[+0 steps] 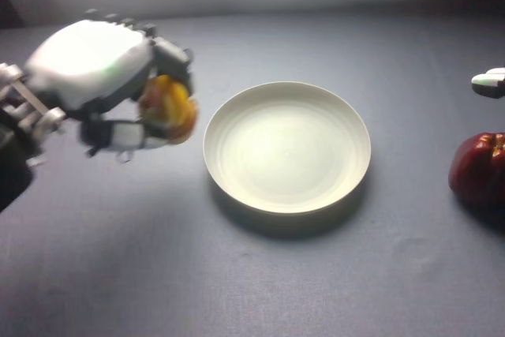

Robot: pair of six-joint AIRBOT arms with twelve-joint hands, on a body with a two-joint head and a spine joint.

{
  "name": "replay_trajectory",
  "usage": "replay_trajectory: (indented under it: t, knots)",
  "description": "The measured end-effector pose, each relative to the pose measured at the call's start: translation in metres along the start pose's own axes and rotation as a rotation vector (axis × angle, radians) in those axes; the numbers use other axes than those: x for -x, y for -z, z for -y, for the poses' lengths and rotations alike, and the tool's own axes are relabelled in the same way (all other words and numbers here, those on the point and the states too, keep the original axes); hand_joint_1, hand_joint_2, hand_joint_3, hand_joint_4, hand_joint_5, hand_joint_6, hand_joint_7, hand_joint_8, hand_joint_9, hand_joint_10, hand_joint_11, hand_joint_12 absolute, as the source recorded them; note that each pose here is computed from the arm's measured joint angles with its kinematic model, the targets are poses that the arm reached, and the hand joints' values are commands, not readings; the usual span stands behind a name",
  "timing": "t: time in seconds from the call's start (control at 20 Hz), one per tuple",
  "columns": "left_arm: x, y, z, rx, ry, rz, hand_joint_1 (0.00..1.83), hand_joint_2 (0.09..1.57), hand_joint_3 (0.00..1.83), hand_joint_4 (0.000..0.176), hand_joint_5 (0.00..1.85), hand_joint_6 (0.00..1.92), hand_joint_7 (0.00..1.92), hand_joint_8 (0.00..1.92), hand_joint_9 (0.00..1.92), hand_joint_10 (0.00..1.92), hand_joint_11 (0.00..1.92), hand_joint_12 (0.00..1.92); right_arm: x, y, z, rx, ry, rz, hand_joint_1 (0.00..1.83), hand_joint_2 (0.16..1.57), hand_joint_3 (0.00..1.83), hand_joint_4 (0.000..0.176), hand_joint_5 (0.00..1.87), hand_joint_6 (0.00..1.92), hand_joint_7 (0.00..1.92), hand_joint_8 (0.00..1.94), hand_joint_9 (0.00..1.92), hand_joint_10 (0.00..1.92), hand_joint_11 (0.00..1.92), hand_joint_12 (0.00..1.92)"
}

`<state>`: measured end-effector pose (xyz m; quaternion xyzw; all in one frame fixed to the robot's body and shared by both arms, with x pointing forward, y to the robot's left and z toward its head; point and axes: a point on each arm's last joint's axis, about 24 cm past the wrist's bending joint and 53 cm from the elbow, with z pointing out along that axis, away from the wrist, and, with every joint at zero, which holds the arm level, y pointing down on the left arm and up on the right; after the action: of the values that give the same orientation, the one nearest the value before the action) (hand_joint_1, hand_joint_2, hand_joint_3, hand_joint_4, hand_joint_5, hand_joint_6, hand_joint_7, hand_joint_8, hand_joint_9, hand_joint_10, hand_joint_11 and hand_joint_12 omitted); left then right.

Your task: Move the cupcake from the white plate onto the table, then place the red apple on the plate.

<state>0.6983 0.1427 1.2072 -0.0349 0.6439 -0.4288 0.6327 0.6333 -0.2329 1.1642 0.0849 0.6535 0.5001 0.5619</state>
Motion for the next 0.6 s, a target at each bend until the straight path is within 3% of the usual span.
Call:
replay_trajectory:
  t: [0.1, 0.15, 0.25, 0.3, 0.35, 0.45, 0.55, 0.6]
  knots:
    - [-0.004, 0.018, -0.023, 0.060, -0.005, -0.019, 1.36, 1.12, 0.00, 0.000, 1.01, 0.81, 0.94, 1.04, 0.88, 1.28, 0.58, 1.07, 0.000, 0.000, 0.001, -0.003, -0.003, 0.000, 0.62, 1.37, 0.00, 0.014, 0.35, 0.00, 0.36, 0.00, 0.41, 0.01, 0.34, 0.21]
    - [-0.007, 0.021, -0.029, 0.081, -0.007, -0.029, 1.37, 1.13, 0.00, 0.000, 0.95, 0.91, 0.93, 1.06, 0.85, 1.30, 0.61, 1.06, 0.000, 0.000, 0.001, -0.002, -0.003, 0.000, 0.62, 1.38, 0.00, 0.014, 0.35, 0.00, 0.37, 0.00, 0.42, 0.01, 0.35, 0.21]
    - [-0.014, 0.025, -0.040, 0.121, -0.030, -0.051, 1.37, 1.11, 0.00, 0.000, 1.03, 0.74, 0.99, 1.01, 0.85, 1.34, 0.55, 1.18, 0.000, 0.000, 0.001, -0.003, -0.005, 0.000, 0.66, 1.37, 0.00, 0.025, 0.36, 0.00, 0.37, 0.00, 0.42, 0.00, 0.36, 0.20]
    - [-0.017, 0.025, -0.042, 0.128, -0.030, -0.055, 1.37, 1.11, 0.00, 0.000, 1.02, 0.75, 1.00, 1.00, 0.86, 1.31, 0.54, 1.19, 0.000, 0.000, 0.001, -0.002, -0.005, 0.000, 0.64, 1.38, 0.00, 0.035, 0.36, 0.00, 0.36, 0.00, 0.41, 0.00, 0.35, 0.19]
    - [-0.021, 0.022, -0.044, 0.133, -0.022, -0.057, 1.37, 1.11, 0.00, 0.000, 0.93, 1.01, 1.01, 0.96, 0.87, 1.20, 0.48, 1.11, 0.000, 0.000, 0.001, -0.004, -0.005, 0.000, 0.67, 1.37, 0.00, 0.030, 0.37, 0.00, 0.36, 0.00, 0.41, 0.00, 0.35, 0.19]
    - [-0.033, 0.022, -0.047, 0.144, -0.014, -0.087, 1.36, 1.15, 0.00, 0.000, 0.88, 1.20, 0.92, 1.00, 0.80, 1.26, 0.45, 1.08, 0.000, 0.000, 0.001, -0.002, -0.005, 0.000, 0.68, 1.38, 0.00, 0.042, 0.37, 0.00, 0.37, 0.01, 0.42, 0.01, 0.37, 0.19]
    - [-0.040, 0.024, -0.050, 0.153, -0.020, -0.107, 1.36, 1.15, 0.00, 0.000, 0.98, 1.09, 0.87, 1.06, 0.75, 1.31, 0.47, 1.00, 0.000, 0.001, 0.002, -0.006, -0.005, 0.000, 0.69, 1.37, 0.00, 0.048, 0.38, 0.00, 0.38, 0.00, 0.42, 0.00, 0.36, 0.19]
    - [-0.040, 0.025, -0.053, 0.162, -0.019, -0.109, 1.24, 1.15, 0.00, 0.000, 1.00, 0.98, 0.82, 1.21, 0.74, 0.68, 0.45, 1.02, 0.000, 0.002, 0.003, -0.008, -0.005, -0.001, 0.68, 1.37, 0.00, 0.062, 0.37, 0.00, 0.38, 0.00, 0.41, 0.00, 0.36, 0.19]
